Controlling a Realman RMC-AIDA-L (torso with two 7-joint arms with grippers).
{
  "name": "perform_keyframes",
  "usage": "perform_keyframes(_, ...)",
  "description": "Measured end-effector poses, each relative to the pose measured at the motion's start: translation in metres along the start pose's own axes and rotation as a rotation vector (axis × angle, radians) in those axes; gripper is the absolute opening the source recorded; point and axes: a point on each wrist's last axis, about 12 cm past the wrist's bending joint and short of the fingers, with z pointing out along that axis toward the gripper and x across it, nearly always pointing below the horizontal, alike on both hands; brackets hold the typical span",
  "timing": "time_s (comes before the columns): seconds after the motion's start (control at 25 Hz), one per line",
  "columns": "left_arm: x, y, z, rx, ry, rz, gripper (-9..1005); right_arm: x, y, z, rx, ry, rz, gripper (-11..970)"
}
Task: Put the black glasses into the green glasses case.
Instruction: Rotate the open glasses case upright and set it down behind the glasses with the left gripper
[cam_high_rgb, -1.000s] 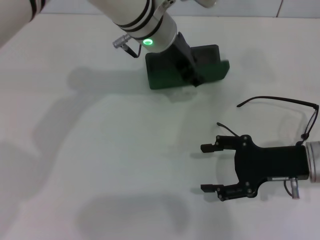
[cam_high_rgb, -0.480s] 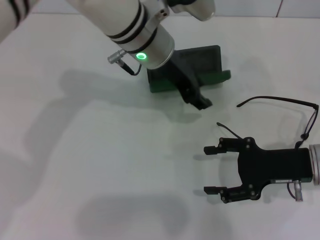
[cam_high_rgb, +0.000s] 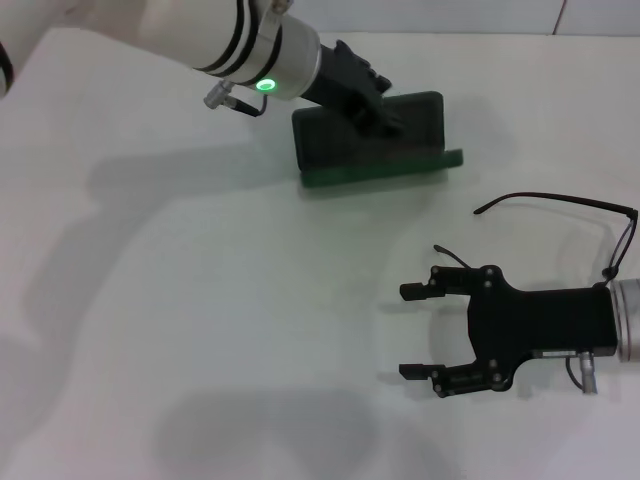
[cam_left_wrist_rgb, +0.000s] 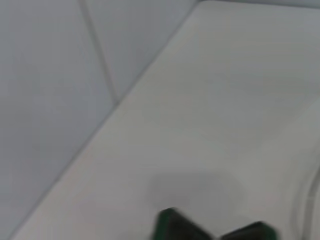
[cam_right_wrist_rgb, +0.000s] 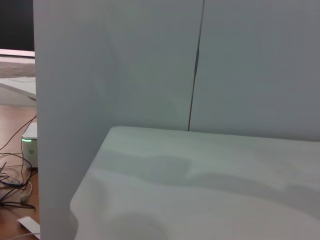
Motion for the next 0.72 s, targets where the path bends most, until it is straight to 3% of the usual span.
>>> perform_keyframes(0.16, 0.007, 0.002, 0.008, -0.042, 0.011, 0.026, 559, 0.0, 0.0, 0.0, -0.001, 0.0, -0.002, 783)
perform_keyframes(0.44, 0.013, -0.015, 0.021, -0.001, 0.088, 0.134, 558, -0.002, -0.003, 0.0, 0.007, -0.004, -0.005, 783)
perform_keyframes(0.72, 0.018, -0.022, 0.024, 0.022, 0.12, 0.17, 557, -0.002, -0.004, 0.0, 0.011, -0.005, -0.005, 783)
